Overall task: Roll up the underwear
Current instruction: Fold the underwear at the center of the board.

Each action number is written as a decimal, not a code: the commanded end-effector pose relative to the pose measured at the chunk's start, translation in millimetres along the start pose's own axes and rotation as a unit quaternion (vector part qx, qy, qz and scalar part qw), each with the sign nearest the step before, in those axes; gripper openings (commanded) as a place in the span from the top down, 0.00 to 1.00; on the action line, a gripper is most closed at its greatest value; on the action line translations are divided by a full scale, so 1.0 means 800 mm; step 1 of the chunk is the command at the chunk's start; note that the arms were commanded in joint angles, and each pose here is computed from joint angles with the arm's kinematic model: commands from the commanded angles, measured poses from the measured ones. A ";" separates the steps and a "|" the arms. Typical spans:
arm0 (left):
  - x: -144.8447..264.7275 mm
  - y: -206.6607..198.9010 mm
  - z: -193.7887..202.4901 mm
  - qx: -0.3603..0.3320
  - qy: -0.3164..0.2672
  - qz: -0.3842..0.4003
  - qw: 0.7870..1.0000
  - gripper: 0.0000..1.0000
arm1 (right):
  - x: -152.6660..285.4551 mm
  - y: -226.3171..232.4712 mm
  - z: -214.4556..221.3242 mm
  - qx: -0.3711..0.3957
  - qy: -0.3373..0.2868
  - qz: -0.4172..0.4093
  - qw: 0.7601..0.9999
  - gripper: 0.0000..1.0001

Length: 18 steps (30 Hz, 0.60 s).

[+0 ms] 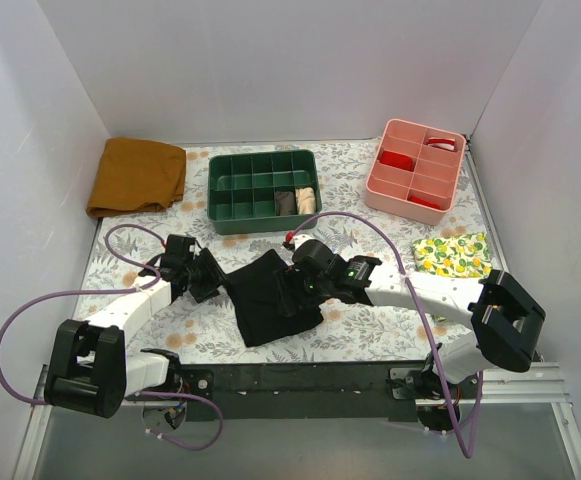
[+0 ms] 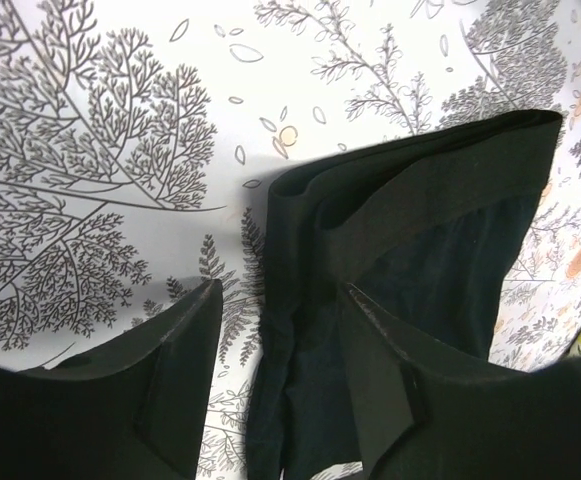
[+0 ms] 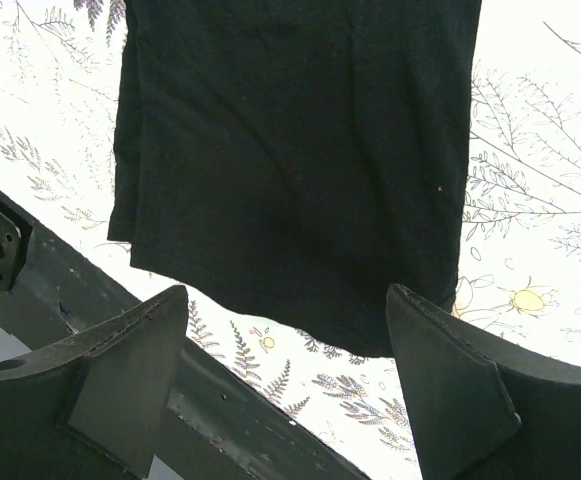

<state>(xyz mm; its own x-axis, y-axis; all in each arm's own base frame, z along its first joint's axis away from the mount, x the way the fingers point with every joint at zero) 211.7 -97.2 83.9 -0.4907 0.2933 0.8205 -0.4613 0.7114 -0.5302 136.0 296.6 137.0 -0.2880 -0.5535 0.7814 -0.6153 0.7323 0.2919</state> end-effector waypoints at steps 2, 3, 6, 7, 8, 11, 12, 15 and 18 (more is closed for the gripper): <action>0.001 -0.012 -0.013 -0.003 -0.033 0.031 0.999 0.52 | 0.005 0.007 -0.017 0.002 -0.011 -0.005 1.000 0.13; 0.000 -0.014 -0.015 -0.003 -0.034 0.035 0.999 0.52 | 0.005 0.007 -0.016 0.004 -0.010 -0.005 1.000 0.13; -0.002 -0.018 -0.018 -0.003 -0.038 0.041 0.998 0.52 | 0.005 0.006 -0.015 0.005 -0.008 -0.004 1.000 0.13; -0.002 -0.019 -0.018 -0.005 -0.039 0.043 0.998 0.53 | 0.005 0.006 -0.015 0.006 -0.006 -0.004 1.000 0.13; -0.003 -0.020 -0.020 -0.006 -0.044 0.046 0.998 0.55 | 0.005 0.006 -0.014 0.007 -0.004 -0.003 1.000 0.13; -0.003 -0.018 -0.021 -0.011 -0.052 0.048 0.997 0.56 | 0.005 0.007 -0.014 0.007 -0.003 -0.006 1.000 0.13; -0.004 -0.017 -0.021 -0.012 -0.052 0.045 0.998 0.57 | 0.005 0.007 -0.014 0.007 -0.003 -0.006 1.000 0.13; -0.005 -0.013 -0.019 -0.011 -0.049 0.038 0.998 0.58 | 0.004 0.007 -0.014 0.009 -0.001 -0.005 1.000 0.13; -0.007 -0.010 -0.016 -0.011 -0.046 0.036 0.998 0.58 | 0.004 0.008 -0.016 0.007 -0.003 -0.008 1.000 0.13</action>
<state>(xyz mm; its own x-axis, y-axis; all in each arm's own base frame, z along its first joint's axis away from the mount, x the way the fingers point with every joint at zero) 226.6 -99.5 87.5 -0.5706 0.3007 0.7642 -0.4148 0.6977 -0.5842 135.1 295.7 135.5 -0.2739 -0.5375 0.7975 -0.6156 0.7351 0.2840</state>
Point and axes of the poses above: each gripper's point midway between its finger pads, its own x axis back along the fingers, its own y axis along the line the jaws close on, z = x × y, the point moved 6 cm from there along x, back along the fingers, and after that the axes turned 6 degrees about x, right-handed, at the moved point
